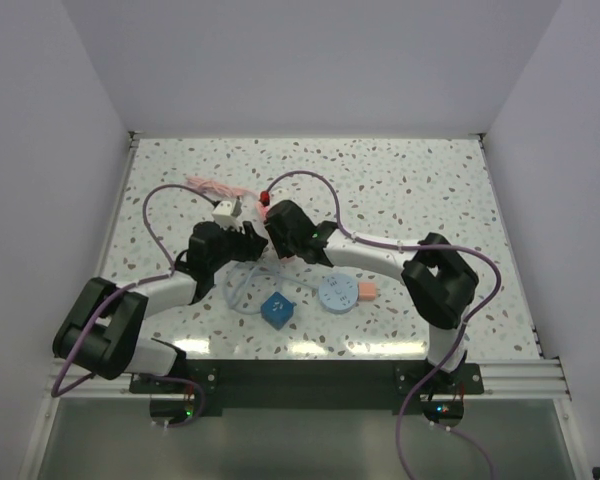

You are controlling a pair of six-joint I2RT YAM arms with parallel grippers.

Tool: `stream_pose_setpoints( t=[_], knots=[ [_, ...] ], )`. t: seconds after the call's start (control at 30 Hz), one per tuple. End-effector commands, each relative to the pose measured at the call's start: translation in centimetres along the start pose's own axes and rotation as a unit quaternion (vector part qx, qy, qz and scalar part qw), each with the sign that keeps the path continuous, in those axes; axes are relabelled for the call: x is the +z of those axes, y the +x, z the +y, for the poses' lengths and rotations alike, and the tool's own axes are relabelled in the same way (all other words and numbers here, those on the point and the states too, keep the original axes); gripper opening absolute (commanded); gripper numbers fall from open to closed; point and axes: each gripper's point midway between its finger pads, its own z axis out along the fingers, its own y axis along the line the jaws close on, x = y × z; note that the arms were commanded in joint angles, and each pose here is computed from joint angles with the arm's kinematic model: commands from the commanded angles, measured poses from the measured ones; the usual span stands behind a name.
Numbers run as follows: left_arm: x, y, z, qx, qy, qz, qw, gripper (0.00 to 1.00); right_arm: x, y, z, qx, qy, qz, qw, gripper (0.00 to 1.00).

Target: Insert the plug

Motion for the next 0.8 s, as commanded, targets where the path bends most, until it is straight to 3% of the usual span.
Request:
stream_pose_setpoints(
  t=[0.0, 0.77],
  knots=[
    [-0.4, -1.0, 0.2, 0.015, 0.0, -0.021, 1.0, 0.6, 2.3, 8.5, -2.2, -0.026, 0.039, 0.111, 0.993, 0.0],
    [-0.7, -1.1, 0.2, 0.013, 0.007, -0.023, 1.0, 0.6, 1.9, 11.8, -3.3, -0.024, 0.058, 0.145, 0.987, 0.0]
  ],
)
